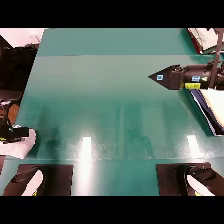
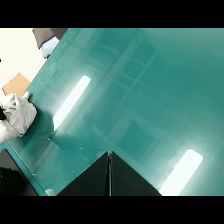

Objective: Fold the shirts.

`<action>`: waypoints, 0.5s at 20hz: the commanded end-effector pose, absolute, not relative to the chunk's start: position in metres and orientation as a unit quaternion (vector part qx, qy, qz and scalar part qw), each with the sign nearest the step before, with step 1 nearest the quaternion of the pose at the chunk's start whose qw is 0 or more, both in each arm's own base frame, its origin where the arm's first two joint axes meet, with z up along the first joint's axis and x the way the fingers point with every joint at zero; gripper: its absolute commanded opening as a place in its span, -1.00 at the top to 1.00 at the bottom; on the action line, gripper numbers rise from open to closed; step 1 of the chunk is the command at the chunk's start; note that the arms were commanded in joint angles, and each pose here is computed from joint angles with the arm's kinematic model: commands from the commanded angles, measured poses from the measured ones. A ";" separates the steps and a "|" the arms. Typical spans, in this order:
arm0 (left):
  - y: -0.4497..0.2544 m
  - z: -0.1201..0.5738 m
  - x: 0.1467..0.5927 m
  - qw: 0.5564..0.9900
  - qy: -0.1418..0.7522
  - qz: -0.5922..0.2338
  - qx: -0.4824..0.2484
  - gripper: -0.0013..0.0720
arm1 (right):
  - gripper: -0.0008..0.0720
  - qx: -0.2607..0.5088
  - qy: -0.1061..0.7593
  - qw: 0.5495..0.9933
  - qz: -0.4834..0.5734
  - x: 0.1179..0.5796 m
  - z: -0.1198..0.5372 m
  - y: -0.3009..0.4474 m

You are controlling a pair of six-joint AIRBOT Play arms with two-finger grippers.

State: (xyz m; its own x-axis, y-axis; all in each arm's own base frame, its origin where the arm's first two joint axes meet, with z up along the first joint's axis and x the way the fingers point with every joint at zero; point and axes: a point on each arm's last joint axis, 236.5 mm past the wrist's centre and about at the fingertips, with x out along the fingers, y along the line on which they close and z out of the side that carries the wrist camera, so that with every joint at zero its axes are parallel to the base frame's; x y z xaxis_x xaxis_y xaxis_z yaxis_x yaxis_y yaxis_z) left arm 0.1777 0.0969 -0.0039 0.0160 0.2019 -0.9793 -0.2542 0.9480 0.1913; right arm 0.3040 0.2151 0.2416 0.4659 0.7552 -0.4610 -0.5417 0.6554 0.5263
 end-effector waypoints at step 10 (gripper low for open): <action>-0.131 0.310 0.274 0.911 0.327 -0.251 -0.024 0.91 | 0.93 0.179 0.269 0.877 0.355 0.334 0.274 0.206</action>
State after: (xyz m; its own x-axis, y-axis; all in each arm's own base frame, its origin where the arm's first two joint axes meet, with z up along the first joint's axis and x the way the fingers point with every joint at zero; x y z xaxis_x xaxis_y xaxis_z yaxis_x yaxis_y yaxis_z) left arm 0.2913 -0.0552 0.2472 0.6619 -0.2235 -0.7155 0.1872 0.9736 -0.1309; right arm 0.3254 0.2098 0.2614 0.5608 0.7333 -0.3844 -0.5303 0.6746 0.5135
